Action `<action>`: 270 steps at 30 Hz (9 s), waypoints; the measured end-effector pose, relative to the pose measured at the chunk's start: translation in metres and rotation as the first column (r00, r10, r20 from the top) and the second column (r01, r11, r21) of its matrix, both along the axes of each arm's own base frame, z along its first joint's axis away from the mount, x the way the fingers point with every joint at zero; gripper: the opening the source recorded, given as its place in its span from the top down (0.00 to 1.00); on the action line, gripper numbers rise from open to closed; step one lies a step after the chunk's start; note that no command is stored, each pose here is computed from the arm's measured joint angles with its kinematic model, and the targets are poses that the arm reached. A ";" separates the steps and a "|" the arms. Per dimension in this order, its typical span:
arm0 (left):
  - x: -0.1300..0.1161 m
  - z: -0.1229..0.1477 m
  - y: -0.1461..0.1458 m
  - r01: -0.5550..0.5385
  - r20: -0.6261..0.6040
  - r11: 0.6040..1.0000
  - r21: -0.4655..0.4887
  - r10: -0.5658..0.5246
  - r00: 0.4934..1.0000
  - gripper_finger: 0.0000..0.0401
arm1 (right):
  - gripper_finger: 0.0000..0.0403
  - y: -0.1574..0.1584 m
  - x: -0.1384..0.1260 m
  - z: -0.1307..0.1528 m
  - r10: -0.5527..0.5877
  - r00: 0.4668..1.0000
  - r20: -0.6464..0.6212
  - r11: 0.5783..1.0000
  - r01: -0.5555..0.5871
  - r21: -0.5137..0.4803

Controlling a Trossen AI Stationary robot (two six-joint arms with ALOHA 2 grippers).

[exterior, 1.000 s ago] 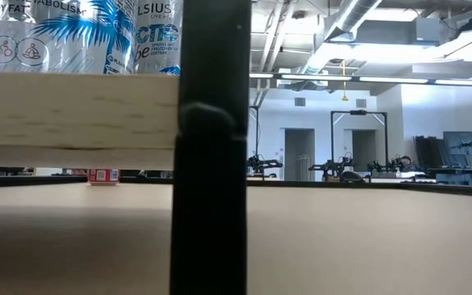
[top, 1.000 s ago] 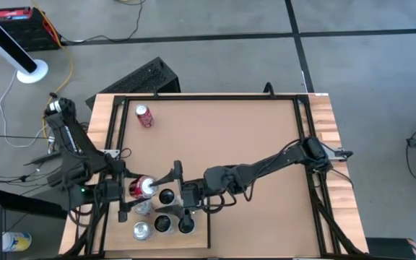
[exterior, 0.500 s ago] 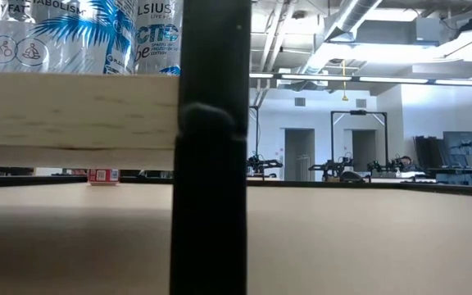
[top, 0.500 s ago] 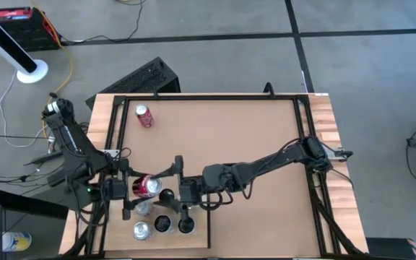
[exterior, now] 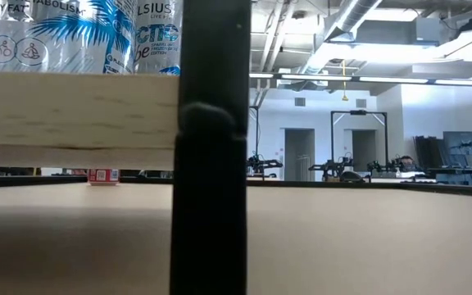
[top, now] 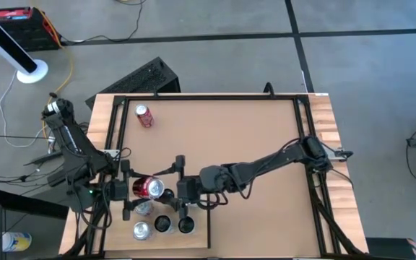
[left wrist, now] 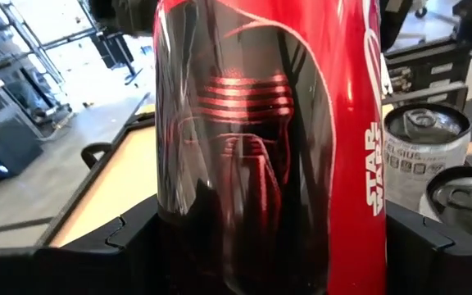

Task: Place canned beverage on shelf
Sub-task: Put the right red soda can on the shelf

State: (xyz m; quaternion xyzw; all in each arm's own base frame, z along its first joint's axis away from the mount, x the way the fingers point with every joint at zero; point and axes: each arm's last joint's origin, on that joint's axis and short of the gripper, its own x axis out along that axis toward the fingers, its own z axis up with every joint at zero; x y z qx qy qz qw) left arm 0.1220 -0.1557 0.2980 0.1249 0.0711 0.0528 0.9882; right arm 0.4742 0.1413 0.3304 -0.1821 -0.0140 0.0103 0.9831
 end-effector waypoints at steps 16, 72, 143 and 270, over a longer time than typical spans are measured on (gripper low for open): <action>0.027 0.010 0.015 0.037 0.016 0.996 0.079 -0.038 0.999 0.30 | 0.06 -0.008 0.002 -0.003 0.006 1.000 -0.026 1.000 -0.006 0.024; -0.010 0.079 0.028 0.076 0.064 0.996 -0.043 -0.073 0.995 0.03 | 0.19 -0.013 0.005 -0.010 -0.065 0.996 -0.061 0.993 0.059 -0.105; 0.059 0.063 0.044 0.125 -0.280 0.986 0.113 -0.089 0.956 0.30 | 0.18 -0.027 0.006 -0.020 -0.066 0.979 -0.192 0.995 0.050 -0.089; -0.064 0.062 -0.003 -0.074 -0.501 0.917 -0.391 -0.144 0.854 0.30 | 0.05 -0.109 -0.182 -0.066 -0.367 0.794 -0.484 0.876 0.471 0.108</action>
